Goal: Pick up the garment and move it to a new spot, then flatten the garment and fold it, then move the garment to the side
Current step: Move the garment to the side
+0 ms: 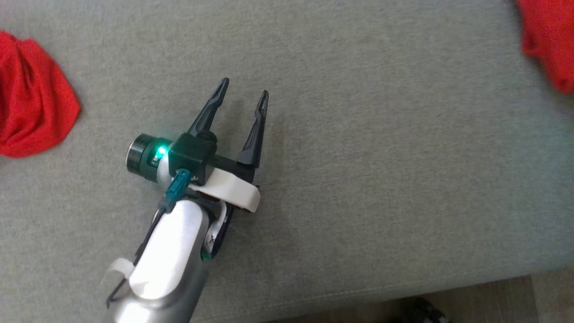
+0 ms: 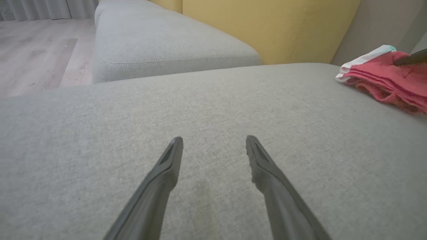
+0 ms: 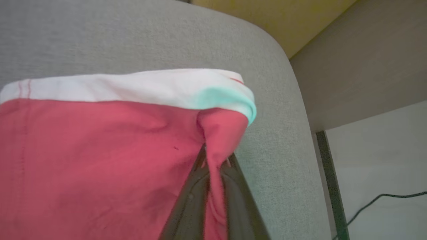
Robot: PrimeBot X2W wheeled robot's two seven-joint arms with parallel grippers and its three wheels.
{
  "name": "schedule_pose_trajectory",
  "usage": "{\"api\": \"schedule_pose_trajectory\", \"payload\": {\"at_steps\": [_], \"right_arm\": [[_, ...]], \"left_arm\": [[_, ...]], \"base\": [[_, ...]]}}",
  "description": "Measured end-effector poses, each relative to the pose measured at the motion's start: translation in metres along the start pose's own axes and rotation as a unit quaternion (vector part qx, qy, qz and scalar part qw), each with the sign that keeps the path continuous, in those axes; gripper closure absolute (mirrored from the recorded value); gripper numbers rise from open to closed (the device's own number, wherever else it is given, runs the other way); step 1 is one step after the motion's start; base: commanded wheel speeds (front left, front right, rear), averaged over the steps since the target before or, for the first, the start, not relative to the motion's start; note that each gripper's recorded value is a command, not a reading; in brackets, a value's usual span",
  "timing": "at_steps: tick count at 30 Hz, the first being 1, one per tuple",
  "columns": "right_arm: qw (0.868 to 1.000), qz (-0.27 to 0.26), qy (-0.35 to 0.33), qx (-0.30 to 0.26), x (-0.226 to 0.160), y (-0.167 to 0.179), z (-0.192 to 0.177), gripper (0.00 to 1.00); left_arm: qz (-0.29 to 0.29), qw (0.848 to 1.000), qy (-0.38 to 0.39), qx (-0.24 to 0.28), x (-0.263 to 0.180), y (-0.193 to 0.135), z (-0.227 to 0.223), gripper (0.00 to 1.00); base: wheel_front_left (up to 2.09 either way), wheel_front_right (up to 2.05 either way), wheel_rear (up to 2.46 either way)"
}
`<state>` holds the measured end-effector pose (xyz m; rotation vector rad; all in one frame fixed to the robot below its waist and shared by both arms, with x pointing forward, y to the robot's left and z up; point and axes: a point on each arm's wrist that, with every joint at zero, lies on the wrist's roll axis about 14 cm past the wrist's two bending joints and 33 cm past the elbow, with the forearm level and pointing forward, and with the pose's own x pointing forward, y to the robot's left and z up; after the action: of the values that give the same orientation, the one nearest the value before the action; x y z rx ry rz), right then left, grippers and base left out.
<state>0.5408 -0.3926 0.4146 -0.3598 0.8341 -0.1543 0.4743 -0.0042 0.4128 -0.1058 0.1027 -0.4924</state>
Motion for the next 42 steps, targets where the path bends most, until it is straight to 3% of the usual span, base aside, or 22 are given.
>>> {"api": "schedule_pose_trajectory", "payload": {"at_steps": [6, 7, 8, 9, 16, 21, 30, 42], "right_arm": [[0.999, -0.029, 0.043, -0.004, 0.016, -0.011, -0.014, 1.0], [0.999, -0.032, 0.04, -0.006, 0.015, -0.013, -0.013, 0.9], [0.999, -0.035, 0.034, -0.006, 0.014, -0.015, -0.012, 0.41], [0.999, -0.038, 0.026, -0.006, 0.013, -0.017, -0.009, 0.0], [0.996, -0.032, -0.083, 0.002, -0.008, -0.011, 0.037, 0.0], [0.983, -0.023, -0.184, 0.01, -0.042, -0.006, 0.078, 0.0], [0.929, 0.057, -0.362, 0.047, -0.128, 0.044, 0.125, 0.0], [0.869, 0.143, -0.456, 0.125, -0.21, 0.094, 0.092, 0.0]], "left_arm": [[0.013, 1.0, 0.005, -0.002, 0.001, 0.012, -0.007, 0.0], [0.014, 1.0, 0.003, -0.001, 0.001, 0.012, -0.006, 0.0], [0.014, 1.0, 0.002, -0.001, 0.001, 0.012, -0.005, 0.0], [0.014, 1.0, 0.001, 0.0, 0.001, 0.012, -0.003, 0.0], [0.015, 1.0, -0.021, 0.007, -0.003, 0.01, 0.02, 0.0], [0.034, 0.998, -0.043, 0.006, -0.018, 0.014, 0.045, 0.0], [0.098, 0.991, -0.087, 0.017, -0.069, 0.032, 0.09, 0.0], [0.166, 0.977, -0.13, 0.038, -0.134, 0.055, 0.123, 0.0]], "base": [[0.0, 0.0, 0.0], [0.0, 0.0, 0.0], [0.0, 0.0, 0.0], [0.0, 0.0, 0.0], [0.0, 0.0, 0.0], [0.0, 0.0, 0.0], [0.0, 0.0, 0.0], [0.0, 0.0, 0.0]]}}
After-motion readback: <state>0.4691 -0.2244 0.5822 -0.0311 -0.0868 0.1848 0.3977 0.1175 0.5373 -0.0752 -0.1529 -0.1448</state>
